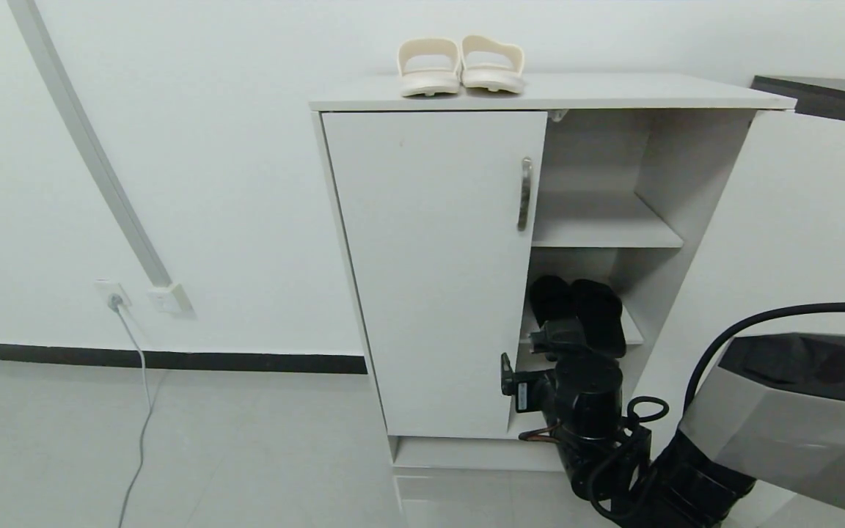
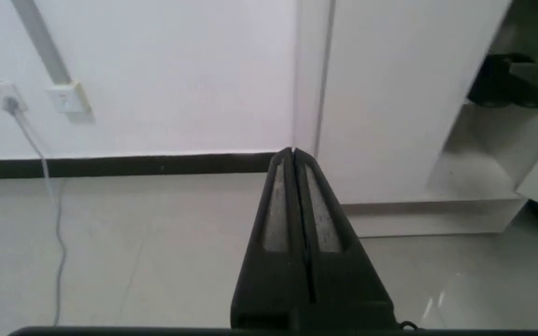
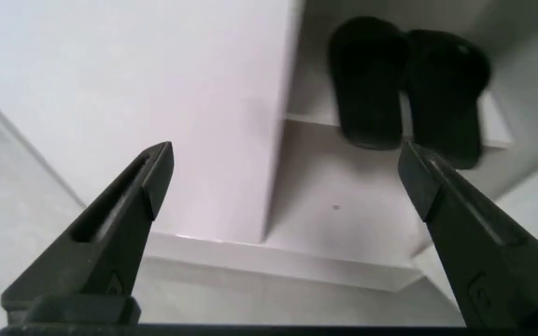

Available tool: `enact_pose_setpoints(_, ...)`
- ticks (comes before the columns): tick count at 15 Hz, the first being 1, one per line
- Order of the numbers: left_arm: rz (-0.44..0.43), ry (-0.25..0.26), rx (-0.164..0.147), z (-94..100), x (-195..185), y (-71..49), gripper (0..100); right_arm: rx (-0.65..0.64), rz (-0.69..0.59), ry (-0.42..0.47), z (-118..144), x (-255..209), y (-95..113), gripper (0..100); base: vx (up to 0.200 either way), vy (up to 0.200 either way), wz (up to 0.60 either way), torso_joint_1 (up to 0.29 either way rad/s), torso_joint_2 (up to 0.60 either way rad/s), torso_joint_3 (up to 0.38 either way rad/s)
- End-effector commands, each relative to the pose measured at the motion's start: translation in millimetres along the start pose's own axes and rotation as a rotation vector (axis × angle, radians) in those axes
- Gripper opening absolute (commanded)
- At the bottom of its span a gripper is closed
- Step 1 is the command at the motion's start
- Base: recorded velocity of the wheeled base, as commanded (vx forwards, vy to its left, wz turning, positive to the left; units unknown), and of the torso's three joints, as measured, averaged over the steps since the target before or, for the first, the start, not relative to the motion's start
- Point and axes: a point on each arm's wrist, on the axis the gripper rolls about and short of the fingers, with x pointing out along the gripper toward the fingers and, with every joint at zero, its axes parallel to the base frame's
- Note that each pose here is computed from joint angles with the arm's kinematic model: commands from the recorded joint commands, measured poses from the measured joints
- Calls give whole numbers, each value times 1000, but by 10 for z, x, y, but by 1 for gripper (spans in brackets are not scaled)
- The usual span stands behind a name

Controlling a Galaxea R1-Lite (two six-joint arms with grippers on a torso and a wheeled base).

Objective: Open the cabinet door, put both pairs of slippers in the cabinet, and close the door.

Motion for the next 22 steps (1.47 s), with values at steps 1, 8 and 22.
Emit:
enact_pose_setpoints(1, 0, 1, -1, 0, 1, 0, 0, -1, 1, 1, -10, -3, 4, 100, 0, 200, 0, -2, -7, 2)
enact_pose_setpoints(8, 0, 1, -1, 0, 1, 0, 0, 22, -3, -28, 58, -15, -31, 100, 0, 57, 0, 1, 0, 1)
enact_pose_setpoints(22, 3, 1, -2, 0, 1, 1, 0, -54, 30, -25, 2, -35, -125, 100, 0, 0, -86, 1, 1, 1)
